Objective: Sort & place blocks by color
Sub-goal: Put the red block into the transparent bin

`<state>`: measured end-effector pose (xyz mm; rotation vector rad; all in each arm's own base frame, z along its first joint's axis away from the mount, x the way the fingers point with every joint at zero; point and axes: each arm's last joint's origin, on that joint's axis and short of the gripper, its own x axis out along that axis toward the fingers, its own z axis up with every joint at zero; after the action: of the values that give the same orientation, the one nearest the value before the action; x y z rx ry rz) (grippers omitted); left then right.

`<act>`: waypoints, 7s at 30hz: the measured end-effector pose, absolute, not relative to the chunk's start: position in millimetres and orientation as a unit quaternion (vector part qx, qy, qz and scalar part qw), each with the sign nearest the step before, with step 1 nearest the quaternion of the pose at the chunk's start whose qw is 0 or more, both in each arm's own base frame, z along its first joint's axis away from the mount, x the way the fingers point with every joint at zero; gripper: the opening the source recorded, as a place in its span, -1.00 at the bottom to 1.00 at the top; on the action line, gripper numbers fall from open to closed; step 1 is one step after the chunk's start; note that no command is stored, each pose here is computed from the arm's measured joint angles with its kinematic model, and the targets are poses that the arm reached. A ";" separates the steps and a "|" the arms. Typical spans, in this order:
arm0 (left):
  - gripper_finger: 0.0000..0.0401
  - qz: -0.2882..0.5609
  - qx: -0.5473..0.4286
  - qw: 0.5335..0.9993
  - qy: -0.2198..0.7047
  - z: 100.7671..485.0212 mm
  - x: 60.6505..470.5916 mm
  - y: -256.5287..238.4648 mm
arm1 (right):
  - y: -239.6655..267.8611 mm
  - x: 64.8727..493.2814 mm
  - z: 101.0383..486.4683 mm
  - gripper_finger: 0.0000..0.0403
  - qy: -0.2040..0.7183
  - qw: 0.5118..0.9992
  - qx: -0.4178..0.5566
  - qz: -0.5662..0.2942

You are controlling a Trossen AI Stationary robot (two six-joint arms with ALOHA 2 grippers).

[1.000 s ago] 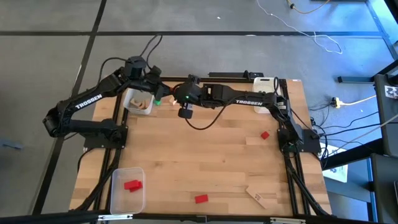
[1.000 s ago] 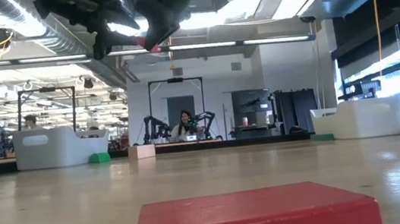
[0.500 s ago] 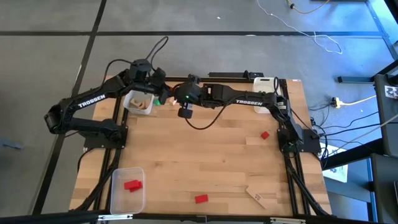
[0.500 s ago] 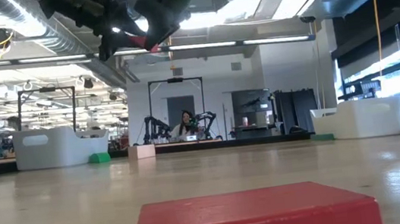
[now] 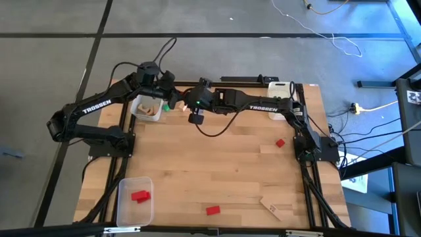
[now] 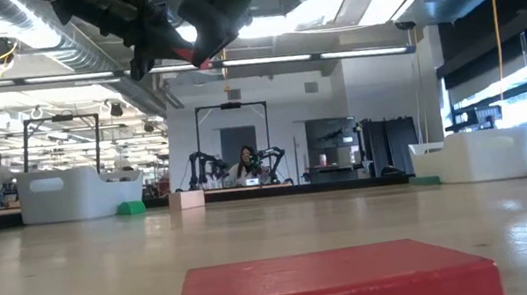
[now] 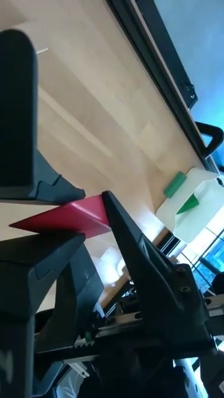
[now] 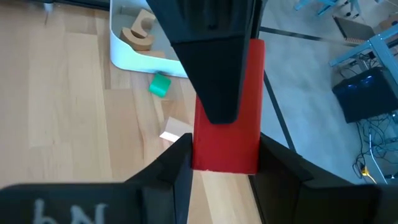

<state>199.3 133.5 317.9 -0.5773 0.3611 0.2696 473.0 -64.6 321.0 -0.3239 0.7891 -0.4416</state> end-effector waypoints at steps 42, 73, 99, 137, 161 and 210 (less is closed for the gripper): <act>-0.87 0.023 -0.216 0.904 0.367 300.0 146.0 100.8 | -25.0 441.1 348.6 0.29 0.412 0.887 -0.110 -0.178; -0.87 -0.129 -0.288 0.778 0.543 306.7 54.5 -5.3 | -11.9 435.3 353.0 0.29 0.419 0.907 0.044 -0.019; -0.87 -0.205 -0.246 0.745 0.585 305.3 101.8 -38.1 | -6.1 411.2 375.8 0.29 0.424 0.900 0.064 0.076; -0.87 -0.070 -0.303 0.632 0.710 228.5 144.8 -216.1 | 11.3 367.9 421.2 0.29 0.377 0.908 0.016 0.180; -0.57 -0.068 -0.277 0.636 0.717 204.1 153.6 -231.6 | 11.3 367.8 421.2 0.29 0.378 0.908 0.016 0.180; -0.49 -0.047 -0.253 0.641 0.723 210.1 157.7 -210.0 | 11.2 363.7 417.3 0.29 0.402 0.897 0.009 0.184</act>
<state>157.7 -210.0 210.1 -0.5761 1.6488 -0.1069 363.7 11.2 417.3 0.0182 0.8325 0.3815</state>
